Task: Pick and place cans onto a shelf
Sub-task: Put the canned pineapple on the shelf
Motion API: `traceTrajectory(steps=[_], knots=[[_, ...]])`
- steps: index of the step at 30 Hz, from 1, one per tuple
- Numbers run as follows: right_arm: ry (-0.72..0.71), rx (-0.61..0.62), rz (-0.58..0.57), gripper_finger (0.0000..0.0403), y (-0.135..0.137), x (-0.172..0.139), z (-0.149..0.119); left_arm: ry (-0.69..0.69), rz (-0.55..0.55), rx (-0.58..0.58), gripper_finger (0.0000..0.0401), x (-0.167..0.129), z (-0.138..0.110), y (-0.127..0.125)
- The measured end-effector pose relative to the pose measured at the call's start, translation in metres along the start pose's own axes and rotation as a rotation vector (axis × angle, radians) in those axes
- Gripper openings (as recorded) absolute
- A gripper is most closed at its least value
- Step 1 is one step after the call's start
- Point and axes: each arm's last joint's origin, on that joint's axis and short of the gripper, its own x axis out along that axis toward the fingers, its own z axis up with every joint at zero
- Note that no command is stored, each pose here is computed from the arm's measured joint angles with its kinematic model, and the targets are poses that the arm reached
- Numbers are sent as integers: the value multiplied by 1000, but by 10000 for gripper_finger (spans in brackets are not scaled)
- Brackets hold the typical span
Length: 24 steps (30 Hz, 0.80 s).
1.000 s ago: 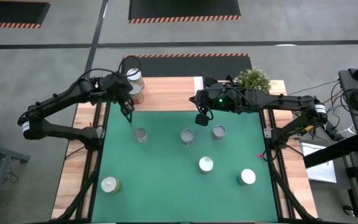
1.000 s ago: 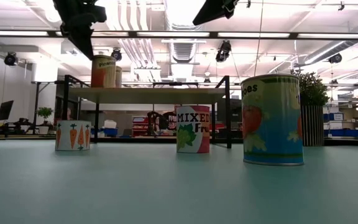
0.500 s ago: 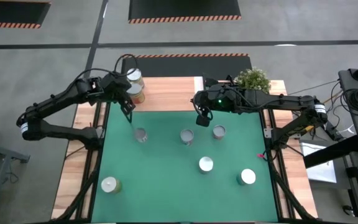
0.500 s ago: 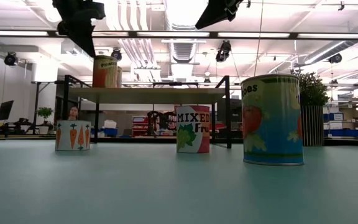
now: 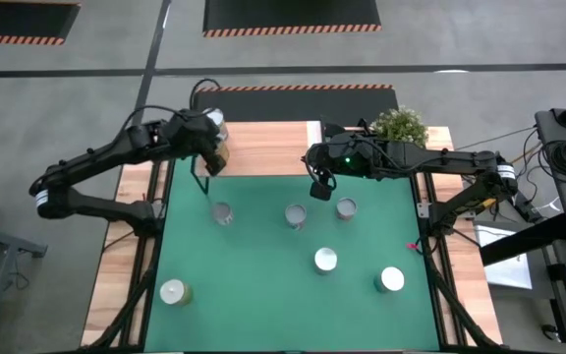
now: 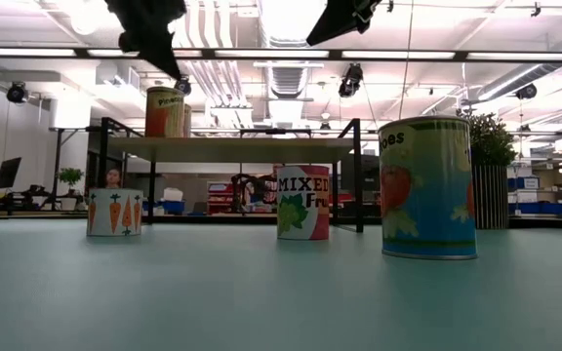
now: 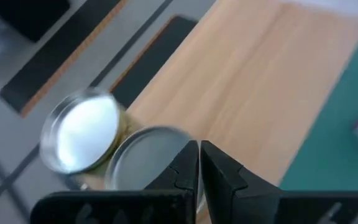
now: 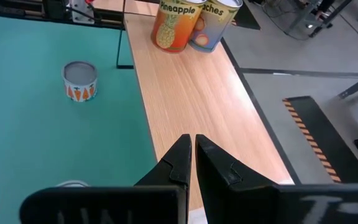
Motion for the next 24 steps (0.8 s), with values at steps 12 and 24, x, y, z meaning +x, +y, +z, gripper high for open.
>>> traceTrajectory(steps=[12,24], knots=[[24,-7,5,13,2,4,-7,92,67,17,0,6,-7,0],[36,0,17,13,4,7,-11,115,74,-15,0,6,-10,0]])
